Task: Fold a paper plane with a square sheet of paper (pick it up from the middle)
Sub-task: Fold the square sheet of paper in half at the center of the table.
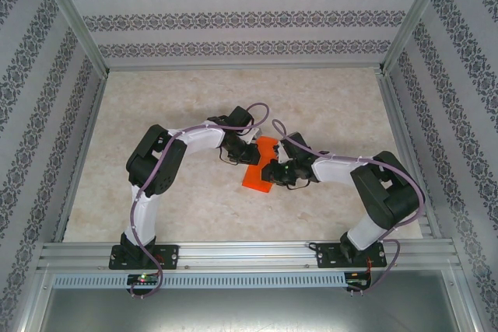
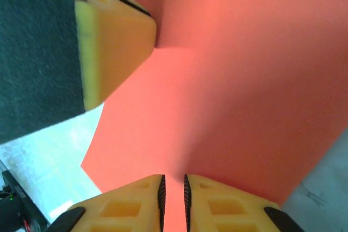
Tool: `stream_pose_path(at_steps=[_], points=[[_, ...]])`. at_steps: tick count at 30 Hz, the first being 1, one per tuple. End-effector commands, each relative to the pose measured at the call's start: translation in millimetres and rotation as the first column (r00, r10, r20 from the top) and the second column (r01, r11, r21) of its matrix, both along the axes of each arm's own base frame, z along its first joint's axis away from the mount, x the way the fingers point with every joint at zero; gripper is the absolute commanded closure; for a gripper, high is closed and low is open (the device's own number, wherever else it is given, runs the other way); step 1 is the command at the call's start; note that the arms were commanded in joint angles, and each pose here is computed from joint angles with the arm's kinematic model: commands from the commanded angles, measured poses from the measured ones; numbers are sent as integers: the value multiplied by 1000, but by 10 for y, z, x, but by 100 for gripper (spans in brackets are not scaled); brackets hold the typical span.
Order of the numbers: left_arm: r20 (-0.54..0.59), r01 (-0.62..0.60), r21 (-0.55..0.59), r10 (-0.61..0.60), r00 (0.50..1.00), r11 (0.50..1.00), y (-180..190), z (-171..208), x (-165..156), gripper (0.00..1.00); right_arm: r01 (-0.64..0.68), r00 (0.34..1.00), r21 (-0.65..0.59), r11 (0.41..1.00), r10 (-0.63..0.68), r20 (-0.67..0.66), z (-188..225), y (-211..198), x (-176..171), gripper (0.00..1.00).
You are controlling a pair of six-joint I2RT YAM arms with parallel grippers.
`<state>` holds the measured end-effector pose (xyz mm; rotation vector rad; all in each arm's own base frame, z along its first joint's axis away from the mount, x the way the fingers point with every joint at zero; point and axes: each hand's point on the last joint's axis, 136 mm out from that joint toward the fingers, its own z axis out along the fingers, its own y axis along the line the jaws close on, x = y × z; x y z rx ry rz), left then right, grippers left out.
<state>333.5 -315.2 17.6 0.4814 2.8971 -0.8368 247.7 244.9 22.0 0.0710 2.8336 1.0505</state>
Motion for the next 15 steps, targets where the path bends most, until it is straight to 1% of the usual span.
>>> stream_pose_path(at_steps=[1, 7, 12, 15], points=[[-144, 28, 184, -2, 990, 983, 350, -484, -363, 82, -46, 997, -51, 998, 44, -57, -125, -103, -244, 80], [-143, 29, 182, -3, 990, 983, 341, -488, -352, 82, -56, 995, -88, 995, 48, -89, -187, -212, -451, 80], [-145, 30, 184, -3, 989, 982, 344, -498, -355, 82, -61, 994, -103, 993, 52, -95, -150, -254, -576, 80], [-146, 33, 184, -6, 989, 982, 348, -501, -364, 82, -57, 995, -86, 995, 50, -82, -66, -248, -596, 80]])
